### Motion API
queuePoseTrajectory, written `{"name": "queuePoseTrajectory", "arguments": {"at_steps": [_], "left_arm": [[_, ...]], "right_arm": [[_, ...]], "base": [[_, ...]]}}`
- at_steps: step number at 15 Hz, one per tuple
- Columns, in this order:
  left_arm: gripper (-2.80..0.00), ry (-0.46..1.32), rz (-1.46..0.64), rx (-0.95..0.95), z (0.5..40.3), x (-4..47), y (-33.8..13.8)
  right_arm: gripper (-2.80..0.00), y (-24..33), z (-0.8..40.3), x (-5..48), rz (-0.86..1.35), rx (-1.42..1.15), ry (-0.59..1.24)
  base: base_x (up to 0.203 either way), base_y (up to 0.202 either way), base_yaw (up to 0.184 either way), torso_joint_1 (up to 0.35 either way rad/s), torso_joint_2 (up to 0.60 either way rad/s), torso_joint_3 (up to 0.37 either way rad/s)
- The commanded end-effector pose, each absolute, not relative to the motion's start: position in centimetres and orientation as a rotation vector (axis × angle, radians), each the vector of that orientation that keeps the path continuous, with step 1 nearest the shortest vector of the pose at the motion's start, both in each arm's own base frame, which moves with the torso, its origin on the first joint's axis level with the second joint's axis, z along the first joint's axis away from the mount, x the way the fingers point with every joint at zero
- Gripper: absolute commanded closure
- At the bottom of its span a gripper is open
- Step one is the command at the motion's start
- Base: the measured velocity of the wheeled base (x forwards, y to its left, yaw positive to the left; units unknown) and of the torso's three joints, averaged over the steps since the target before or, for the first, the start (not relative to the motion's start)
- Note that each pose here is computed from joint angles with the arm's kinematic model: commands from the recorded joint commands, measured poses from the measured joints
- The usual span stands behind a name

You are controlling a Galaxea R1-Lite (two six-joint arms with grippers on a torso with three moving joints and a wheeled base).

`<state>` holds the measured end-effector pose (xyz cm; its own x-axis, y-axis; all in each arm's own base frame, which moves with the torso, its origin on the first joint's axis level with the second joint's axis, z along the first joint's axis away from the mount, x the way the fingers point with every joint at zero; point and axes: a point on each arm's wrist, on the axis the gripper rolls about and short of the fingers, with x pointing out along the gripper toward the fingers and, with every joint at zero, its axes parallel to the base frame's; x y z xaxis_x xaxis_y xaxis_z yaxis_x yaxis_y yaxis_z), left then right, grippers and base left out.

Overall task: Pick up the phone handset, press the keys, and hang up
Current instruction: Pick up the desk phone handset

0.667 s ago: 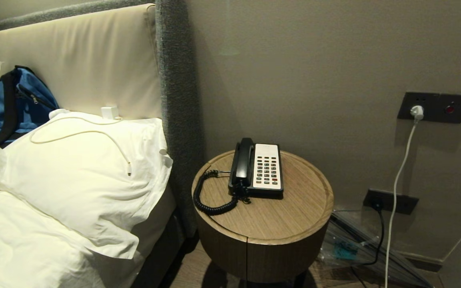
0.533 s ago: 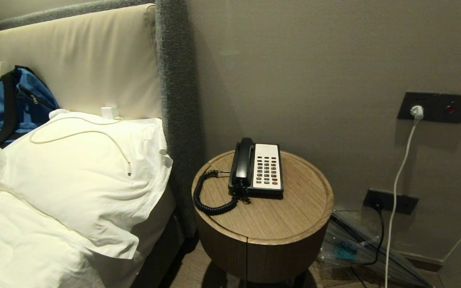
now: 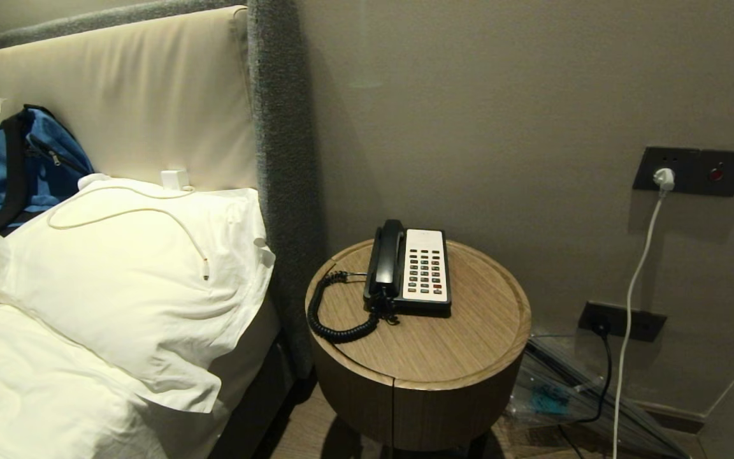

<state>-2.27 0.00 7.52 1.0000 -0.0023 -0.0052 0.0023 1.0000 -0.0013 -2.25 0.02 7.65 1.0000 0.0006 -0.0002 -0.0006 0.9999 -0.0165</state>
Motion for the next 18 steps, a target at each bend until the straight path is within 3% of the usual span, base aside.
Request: {"name": "queuePoseTrajectory", "arguments": {"at_steps": [1, 18], "left_arm": [[0.0, 0.005, -0.003, -0.002, 7.52, -2.27, 0.0], [0.0, 0.006, -0.003, -0.006, 7.5, -2.27, 0.0]], "right_arm": [[0.0, 0.02, 7.66, -2.23, 0.0, -0.017, 0.002], [0.0, 0.02, 7.66, -2.23, 0.002, -0.018, 0.002]], "base": [[0.0, 0.0, 0.0, 0.0, 0.0, 0.0], [0.0, 0.0, 0.0, 0.001, 0.0, -0.015]]}}
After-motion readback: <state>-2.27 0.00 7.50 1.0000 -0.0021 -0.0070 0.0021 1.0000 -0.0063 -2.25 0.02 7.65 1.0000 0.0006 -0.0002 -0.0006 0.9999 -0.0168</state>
